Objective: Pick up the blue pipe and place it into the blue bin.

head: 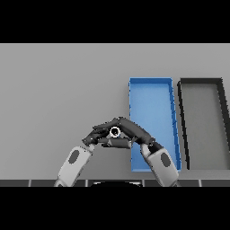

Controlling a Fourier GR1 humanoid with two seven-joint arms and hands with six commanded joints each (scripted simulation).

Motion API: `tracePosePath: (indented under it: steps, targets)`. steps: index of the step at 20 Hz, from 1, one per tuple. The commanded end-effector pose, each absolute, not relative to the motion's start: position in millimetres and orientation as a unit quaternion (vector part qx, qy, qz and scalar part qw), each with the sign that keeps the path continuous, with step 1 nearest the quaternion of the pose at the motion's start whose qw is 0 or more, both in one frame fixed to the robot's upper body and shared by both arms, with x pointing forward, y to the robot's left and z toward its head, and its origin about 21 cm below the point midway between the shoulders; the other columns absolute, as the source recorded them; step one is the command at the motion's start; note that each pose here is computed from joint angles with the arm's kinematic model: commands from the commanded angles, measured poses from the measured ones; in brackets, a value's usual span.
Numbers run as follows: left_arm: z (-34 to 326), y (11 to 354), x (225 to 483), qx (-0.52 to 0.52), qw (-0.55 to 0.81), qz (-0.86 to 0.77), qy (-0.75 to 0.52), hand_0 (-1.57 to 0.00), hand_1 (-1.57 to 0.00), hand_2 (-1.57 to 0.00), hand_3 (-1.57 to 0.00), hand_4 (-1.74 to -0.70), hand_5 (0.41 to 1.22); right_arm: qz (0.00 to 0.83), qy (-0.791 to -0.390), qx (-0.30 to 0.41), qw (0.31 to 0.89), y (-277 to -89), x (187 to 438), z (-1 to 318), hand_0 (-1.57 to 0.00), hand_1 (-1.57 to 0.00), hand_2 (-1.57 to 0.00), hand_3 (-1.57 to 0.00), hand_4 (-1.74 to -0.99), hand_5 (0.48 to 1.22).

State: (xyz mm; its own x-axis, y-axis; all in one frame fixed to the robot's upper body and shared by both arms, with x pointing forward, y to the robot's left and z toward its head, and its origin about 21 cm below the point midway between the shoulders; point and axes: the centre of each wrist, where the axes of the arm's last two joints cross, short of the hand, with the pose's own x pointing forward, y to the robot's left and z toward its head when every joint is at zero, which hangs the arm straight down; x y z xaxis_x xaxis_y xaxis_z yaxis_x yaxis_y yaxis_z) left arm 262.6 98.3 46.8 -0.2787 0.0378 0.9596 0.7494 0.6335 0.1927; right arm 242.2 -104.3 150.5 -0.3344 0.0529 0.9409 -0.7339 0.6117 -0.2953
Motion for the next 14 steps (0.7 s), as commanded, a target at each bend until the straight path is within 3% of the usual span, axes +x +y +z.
tracePosePath:
  steps: [1, 3, 5, 6, 10, 14]
  targets:
    - [46.4, 99.8, 263.9, -0.261, 0.54, -0.337, -0.726, -1.45, -1.37, -1.34, -1.05, -1.63, 1.221, 0.37, -0.731, 0.227, 0.527, -105.2, 243.6, 151.0, -1.55, -1.55, -1.55, -1.55, -1.496, 1.197]
    - [44.3, 102.3, 262.4, -0.258, 0.535, -0.355, -0.722, -0.94, -0.88, -0.85, -0.67, -1.41, 1.221, 0.372, -0.725, 0.221, 0.536, -98.9, 242.3, 154.1, -1.56, -1.56, -1.56, -1.56, -1.497, 1.206]
    - [43.0, 105.2, 265.0, -0.265, 0.531, -0.372, -0.713, -0.6, -0.56, -0.55, -0.43, -1.25, 1.221, 0.368, -0.725, 0.218, 0.539, -97.7, 240.7, 154.5, -1.56, -1.56, -1.56, -1.56, -1.498, 1.211]
    - [42.6, 107.5, 266.0, -0.26, 0.535, -0.384, -0.706, -0.48, -0.45, -0.44, -0.34, -1.19, 1.148, 0.368, -0.729, 0.218, 0.535, -98.9, 240.6, 152.6, -1.57, -1.57, -1.57, -1.56, -1.498, 1.213]
    - [43.6, 109.6, 267.7, -0.24, 0.571, -0.392, -0.68, -0.2, -0.18, -0.18, -0.14, -1.03, 0.848, 0.358, -0.744, 0.222, 0.519, -100.9, 241.8, 153.0, -1.57, -1.57, -1.57, -1.57, -1.499, 1.218]
    - [40.4, 109.9, 266.1, -0.237, 0.589, -0.388, -0.668, -0.08, -0.07, -0.07, -0.06, -0.97, 0.642, 0.356, -0.75, 0.219, 0.512, -95.3, 243.8, 156.2, -1.57, -1.57, -1.57, -1.57, -1.499, 1.22]
